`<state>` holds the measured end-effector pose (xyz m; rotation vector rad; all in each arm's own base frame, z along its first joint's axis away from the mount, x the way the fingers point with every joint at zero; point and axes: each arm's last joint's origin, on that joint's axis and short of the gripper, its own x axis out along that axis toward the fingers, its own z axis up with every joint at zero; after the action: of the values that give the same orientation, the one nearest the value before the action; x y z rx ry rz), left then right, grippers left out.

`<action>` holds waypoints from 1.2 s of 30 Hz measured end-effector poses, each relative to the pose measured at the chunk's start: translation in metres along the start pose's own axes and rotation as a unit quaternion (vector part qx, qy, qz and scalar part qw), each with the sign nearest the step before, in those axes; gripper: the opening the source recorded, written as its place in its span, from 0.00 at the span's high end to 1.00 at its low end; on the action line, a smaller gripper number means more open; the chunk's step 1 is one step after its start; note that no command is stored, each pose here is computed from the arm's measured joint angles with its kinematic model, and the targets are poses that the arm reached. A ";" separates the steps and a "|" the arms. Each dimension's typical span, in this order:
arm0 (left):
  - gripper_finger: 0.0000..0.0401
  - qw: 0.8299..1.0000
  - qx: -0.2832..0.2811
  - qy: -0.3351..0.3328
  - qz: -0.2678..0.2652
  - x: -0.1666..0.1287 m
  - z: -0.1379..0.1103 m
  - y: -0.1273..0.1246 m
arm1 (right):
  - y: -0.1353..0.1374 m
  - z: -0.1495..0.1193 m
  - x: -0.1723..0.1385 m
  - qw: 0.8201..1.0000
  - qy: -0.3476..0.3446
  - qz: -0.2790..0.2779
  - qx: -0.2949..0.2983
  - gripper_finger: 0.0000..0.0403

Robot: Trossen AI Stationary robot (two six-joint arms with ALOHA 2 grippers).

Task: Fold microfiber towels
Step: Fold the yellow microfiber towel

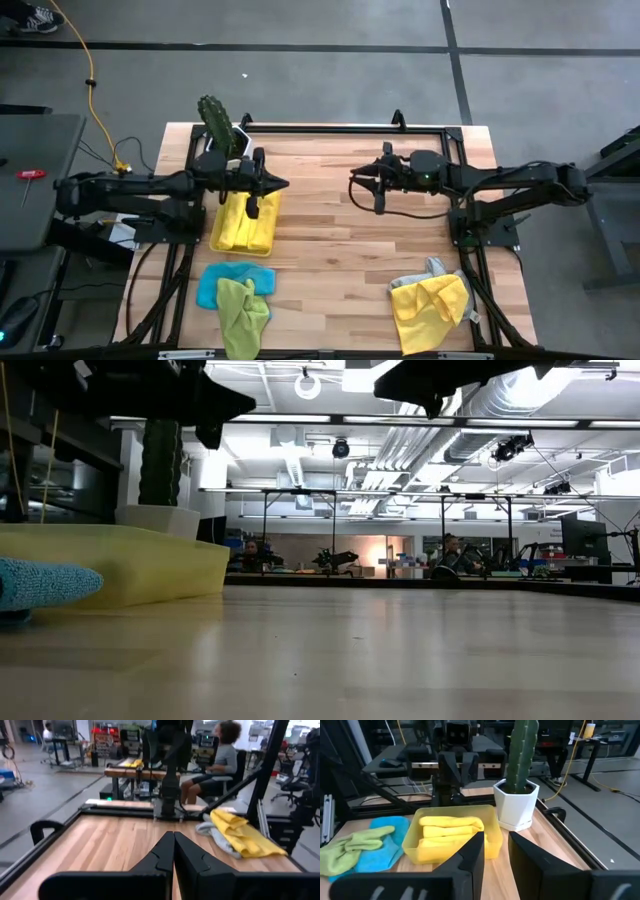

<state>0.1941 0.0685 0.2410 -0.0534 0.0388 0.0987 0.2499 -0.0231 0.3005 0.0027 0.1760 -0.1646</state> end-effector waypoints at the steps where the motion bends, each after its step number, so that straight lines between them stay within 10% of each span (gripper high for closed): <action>1: 1.00 1.000 0.002 -0.005 -0.004 0.001 0.001 -0.004 | 0.002 -0.001 0.000 1.000 0.000 0.000 -0.001 0.81; 7: 1.00 0.997 0.052 -0.049 -0.043 0.005 0.009 -0.028 | 0.012 -0.004 -0.001 1.000 0.000 0.003 -0.018 0.81; 23: 0.99 0.993 0.068 -0.080 0.057 0.005 0.015 -0.033 | 0.009 -0.003 -0.001 0.998 -0.007 -0.067 -0.018 0.81; 36: 0.77 0.994 0.054 -0.070 0.057 0.006 0.012 -0.033 | 0.009 -0.002 -0.001 0.998 -0.009 -0.066 -0.013 0.81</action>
<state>0.2036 0.0367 0.2546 0.0639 -0.0926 0.2140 0.2496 -0.0143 0.2983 -0.0361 0.1597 -0.2948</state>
